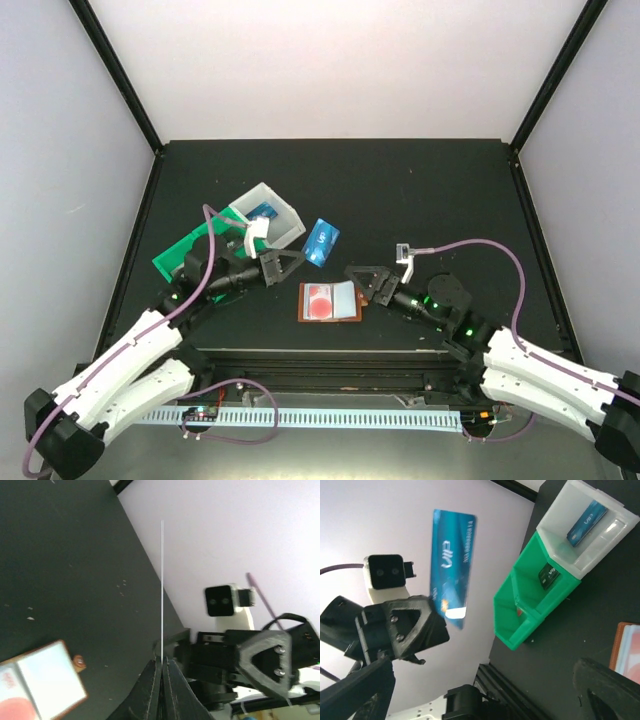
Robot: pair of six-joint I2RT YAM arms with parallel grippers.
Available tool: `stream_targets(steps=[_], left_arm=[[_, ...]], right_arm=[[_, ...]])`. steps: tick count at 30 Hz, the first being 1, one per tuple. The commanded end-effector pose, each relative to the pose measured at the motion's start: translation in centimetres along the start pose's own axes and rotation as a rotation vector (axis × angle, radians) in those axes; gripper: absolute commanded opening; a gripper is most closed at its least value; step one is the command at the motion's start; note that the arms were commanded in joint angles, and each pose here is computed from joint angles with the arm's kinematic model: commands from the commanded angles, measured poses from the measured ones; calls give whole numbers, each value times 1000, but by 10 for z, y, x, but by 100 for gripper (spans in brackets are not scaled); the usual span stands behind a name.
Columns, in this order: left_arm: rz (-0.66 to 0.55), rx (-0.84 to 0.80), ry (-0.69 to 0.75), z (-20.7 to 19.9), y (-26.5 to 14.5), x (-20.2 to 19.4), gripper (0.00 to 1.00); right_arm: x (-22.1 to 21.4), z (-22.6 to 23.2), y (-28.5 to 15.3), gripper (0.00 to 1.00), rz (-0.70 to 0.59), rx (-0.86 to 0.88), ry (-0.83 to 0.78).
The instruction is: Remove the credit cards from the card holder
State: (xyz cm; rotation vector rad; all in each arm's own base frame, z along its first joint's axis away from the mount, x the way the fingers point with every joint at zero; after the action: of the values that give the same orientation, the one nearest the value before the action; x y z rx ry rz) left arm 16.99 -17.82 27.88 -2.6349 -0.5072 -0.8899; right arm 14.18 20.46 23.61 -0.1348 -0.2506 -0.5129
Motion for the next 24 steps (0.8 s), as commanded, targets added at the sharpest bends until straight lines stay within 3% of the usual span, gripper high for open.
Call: stream_targets(steps=[1,13,24], left_arm=[[117,131,61,11,-13,4,2],[132,468,59,65,-41,63,1],[198,704,18,118,-38,112,2]], right_arm=[[4,21,-8,100,12,-24,-191],[2,27,-21,100,51,-50,-312],[8,35,-26,100,10,-59,-361]])
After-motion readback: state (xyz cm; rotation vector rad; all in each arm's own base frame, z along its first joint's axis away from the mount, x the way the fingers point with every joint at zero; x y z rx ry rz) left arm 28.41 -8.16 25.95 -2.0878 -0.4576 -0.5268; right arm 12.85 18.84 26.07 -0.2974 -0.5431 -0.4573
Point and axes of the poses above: each gripper's point midway between its finger pads, its own y axis out along the fingers, its own z axis along the line the jaws close on, x = y × z, the point moved 7 cm from there along -y, back along the fingers, and after that the axes turned 5 degrees about y, right-handed, at the moved point
